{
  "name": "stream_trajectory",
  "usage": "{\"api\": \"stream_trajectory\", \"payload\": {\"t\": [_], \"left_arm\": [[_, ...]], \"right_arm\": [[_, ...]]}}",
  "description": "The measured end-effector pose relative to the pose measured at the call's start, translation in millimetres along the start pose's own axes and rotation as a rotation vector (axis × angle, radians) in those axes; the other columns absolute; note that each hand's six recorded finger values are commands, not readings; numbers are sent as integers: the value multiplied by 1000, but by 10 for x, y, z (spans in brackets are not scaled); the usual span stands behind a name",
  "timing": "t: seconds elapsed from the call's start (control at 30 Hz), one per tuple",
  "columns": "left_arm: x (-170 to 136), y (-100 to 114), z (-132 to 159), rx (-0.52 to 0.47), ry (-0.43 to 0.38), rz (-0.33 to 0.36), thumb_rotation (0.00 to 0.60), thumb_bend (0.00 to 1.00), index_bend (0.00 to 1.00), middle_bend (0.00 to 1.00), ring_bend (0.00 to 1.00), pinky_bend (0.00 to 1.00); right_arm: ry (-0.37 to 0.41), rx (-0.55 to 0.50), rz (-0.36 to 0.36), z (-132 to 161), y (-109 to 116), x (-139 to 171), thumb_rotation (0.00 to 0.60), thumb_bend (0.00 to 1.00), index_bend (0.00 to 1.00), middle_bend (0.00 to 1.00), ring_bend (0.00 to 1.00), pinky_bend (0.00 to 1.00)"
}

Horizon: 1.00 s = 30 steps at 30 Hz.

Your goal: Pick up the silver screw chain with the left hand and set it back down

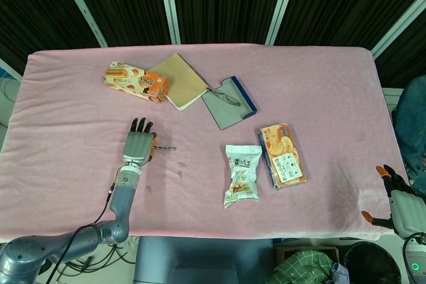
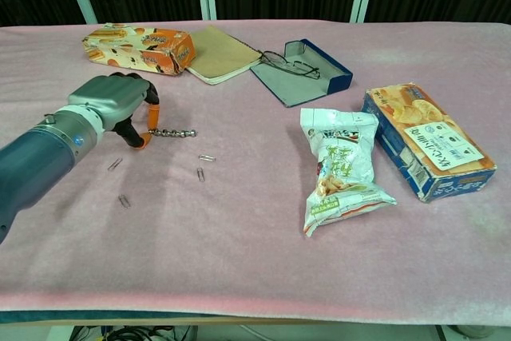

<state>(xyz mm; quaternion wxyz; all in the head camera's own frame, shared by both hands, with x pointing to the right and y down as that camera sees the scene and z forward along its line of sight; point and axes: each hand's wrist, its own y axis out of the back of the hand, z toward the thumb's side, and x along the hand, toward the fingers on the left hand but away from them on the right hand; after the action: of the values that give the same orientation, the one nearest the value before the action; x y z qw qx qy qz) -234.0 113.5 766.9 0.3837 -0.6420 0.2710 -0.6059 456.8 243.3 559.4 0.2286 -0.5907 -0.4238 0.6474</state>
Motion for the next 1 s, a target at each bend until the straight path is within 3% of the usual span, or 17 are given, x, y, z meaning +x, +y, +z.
{"api": "stream_trajectory", "payload": {"t": [1.0], "left_arm": [[17, -58, -3, 26, 18, -8, 600, 377, 538, 161, 0, 0]], "right_arm": [[0, -1, 2, -1, 0, -3, 600, 87, 0, 0, 64, 177]]}}
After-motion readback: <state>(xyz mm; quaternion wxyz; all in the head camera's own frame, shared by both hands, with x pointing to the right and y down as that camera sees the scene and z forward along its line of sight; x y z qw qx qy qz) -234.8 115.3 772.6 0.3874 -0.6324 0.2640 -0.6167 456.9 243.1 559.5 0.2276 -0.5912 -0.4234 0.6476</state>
